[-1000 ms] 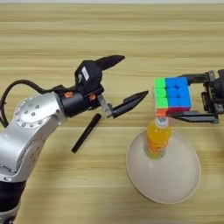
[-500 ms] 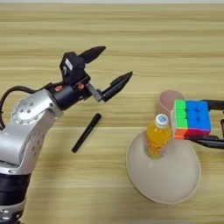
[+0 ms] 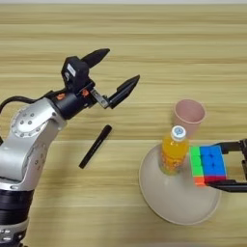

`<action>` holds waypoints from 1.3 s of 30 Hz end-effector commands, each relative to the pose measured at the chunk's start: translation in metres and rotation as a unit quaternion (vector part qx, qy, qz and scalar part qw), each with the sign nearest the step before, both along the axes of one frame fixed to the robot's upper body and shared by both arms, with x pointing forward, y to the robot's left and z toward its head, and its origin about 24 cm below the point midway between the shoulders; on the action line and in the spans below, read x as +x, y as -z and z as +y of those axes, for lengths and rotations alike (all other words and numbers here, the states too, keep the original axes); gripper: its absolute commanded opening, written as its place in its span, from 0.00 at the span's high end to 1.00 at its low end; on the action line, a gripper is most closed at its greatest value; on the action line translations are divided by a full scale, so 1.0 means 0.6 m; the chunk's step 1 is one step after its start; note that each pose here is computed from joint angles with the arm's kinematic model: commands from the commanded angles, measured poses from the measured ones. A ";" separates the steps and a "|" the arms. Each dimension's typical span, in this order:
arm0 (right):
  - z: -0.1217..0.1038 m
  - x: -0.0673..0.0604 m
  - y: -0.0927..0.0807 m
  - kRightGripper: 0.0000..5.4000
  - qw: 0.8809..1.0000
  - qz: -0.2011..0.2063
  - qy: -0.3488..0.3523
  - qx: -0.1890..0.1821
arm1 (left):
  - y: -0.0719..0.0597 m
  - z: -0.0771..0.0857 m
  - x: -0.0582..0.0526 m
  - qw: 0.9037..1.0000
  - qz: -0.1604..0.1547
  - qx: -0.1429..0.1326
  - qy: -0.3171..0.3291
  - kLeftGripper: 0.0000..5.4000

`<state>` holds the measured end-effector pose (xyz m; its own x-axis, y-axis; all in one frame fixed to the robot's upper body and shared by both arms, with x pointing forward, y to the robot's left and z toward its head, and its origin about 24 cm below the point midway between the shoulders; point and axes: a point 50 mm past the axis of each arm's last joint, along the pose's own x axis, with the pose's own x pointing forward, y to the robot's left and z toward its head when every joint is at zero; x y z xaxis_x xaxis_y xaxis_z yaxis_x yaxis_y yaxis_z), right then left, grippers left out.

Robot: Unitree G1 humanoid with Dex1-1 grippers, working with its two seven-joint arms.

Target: Move the objects on the table

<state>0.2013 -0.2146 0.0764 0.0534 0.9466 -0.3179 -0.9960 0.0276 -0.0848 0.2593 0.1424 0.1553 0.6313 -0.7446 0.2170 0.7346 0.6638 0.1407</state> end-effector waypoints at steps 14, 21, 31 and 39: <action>0.018 0.006 0.064 0.38 0.999 0.041 -0.012 -0.024 | 0.000 0.001 -0.006 1.000 -0.008 0.001 -0.001 0.00; 0.033 0.017 0.095 0.38 0.999 0.044 -0.002 -0.031 | -0.001 0.003 -0.007 1.000 -0.010 0.002 0.000 0.00; 0.044 0.022 0.121 0.38 0.998 0.046 0.000 -0.042 | -0.004 0.003 -0.010 1.000 -0.012 0.004 0.004 0.00; 0.033 0.018 0.131 0.38 0.997 0.061 0.004 -0.054 | -0.002 0.001 -0.012 1.000 -0.011 0.004 0.006 0.00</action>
